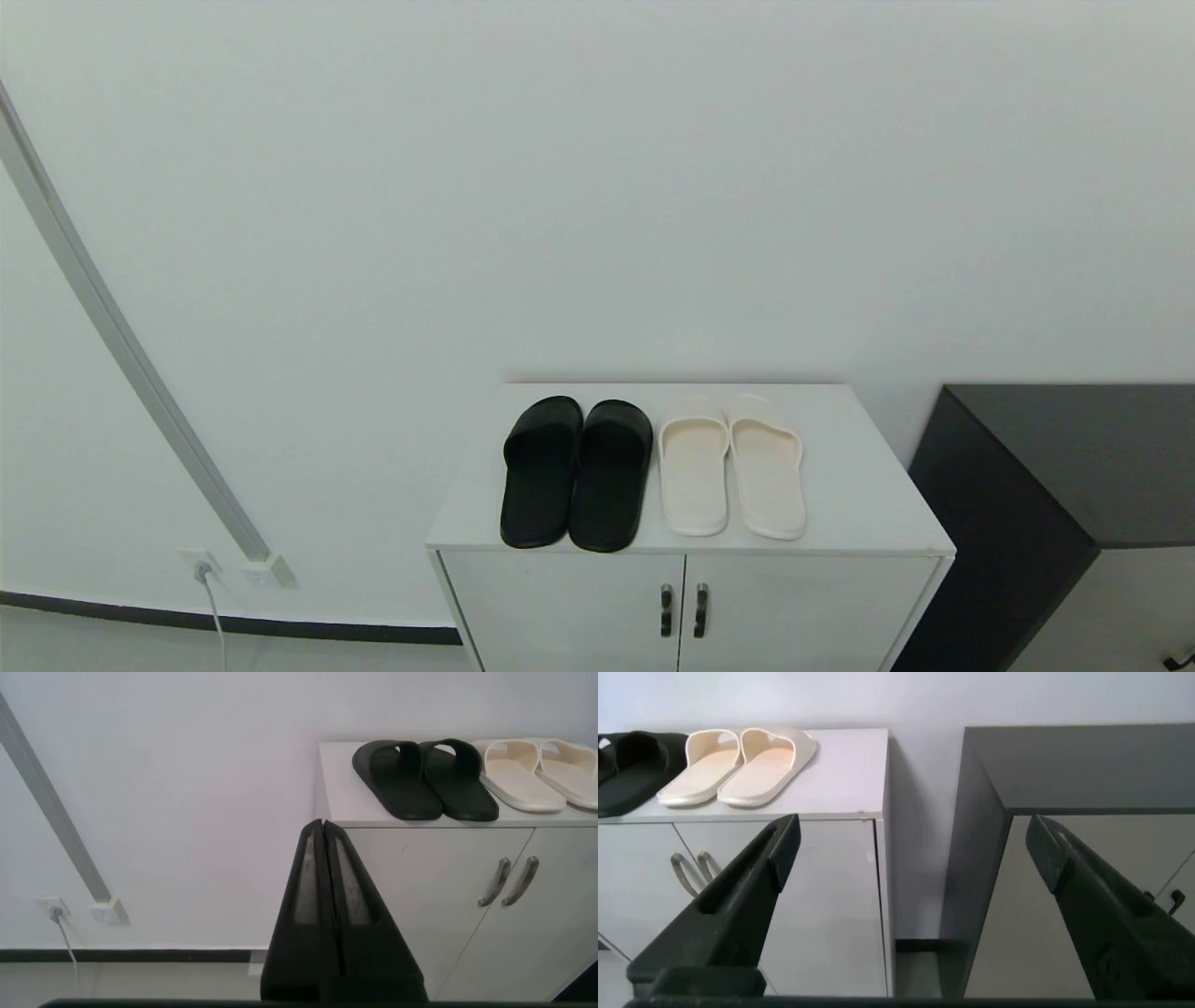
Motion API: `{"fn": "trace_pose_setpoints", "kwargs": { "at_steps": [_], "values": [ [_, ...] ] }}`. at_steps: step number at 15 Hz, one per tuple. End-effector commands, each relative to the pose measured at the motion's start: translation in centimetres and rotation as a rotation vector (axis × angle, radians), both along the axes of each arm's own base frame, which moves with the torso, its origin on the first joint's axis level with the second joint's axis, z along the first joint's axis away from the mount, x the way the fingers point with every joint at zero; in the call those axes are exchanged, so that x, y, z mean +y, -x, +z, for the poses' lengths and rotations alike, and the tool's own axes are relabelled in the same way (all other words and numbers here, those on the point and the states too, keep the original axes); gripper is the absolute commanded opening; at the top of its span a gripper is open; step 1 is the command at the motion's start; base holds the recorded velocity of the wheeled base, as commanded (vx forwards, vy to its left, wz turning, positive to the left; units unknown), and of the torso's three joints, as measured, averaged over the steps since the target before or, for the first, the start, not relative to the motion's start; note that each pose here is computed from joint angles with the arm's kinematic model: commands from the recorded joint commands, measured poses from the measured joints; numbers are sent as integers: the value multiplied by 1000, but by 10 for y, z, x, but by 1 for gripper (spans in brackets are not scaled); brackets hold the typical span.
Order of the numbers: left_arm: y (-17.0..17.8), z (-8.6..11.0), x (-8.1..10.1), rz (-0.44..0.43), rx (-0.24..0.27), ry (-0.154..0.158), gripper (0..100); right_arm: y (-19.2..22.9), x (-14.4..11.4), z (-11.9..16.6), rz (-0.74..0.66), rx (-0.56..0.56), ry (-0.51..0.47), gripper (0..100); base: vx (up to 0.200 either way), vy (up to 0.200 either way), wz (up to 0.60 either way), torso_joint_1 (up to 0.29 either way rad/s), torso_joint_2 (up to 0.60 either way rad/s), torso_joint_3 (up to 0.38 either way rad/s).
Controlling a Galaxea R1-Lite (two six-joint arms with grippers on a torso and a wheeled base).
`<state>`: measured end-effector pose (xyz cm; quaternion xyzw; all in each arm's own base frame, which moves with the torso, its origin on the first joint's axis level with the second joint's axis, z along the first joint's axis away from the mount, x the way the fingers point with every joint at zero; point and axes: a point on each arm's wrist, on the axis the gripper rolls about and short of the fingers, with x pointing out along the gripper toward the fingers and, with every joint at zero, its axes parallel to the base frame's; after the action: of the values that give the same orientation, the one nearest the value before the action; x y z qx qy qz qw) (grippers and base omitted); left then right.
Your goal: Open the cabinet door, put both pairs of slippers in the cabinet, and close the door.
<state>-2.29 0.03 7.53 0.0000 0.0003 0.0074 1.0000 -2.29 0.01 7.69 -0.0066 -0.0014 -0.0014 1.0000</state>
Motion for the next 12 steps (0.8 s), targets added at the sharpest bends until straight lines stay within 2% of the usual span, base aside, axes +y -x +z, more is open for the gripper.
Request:
{"fn": "trace_pose_setpoints", "kwargs": {
  "at_steps": [1, 2, 4, 5, 7, 9, 12],
  "values": [
    [0, 0, 0, 0, 2, 2, 0, 8, 0, 62, 14, -118, -103, 100, 0, 0, 0, 0, 0, 0],
    [0, 0, 0, 0, 1, 2, 0, 4, -1, 82, 38, -76, -192, 100, 0, 0, 0, 0, 0, 0],
    [0, 0, 0, 0, 1, 2, 0, -10, 0, 57, 59, 132, -81, 100, 0, 0, 0, 0, 0, 0],
    [0, 0, 0, 0, 1, 2, 0, -15, 1, 48, 100, 175, -80, 100, 0, 0, 0, 0, 0, 0],
    [0, 0, 0, -3, 1, 0, 0, -25, 2, 47, 157, 241, -75, 100, 0, 0, 0, 0, 0, 0],
    [0, 0, 0, -6, 2, 0, 0, -45, 4, 59, 190, 323, -67, 100, 0, 0, 0, 0, 0, 0],
    [0, 0, 0, -6, 1, 0, 0, -88, 10, 77, 225, 343, -65, 100, 0, 0, 0, 0, 0, 0]
  ]
}}
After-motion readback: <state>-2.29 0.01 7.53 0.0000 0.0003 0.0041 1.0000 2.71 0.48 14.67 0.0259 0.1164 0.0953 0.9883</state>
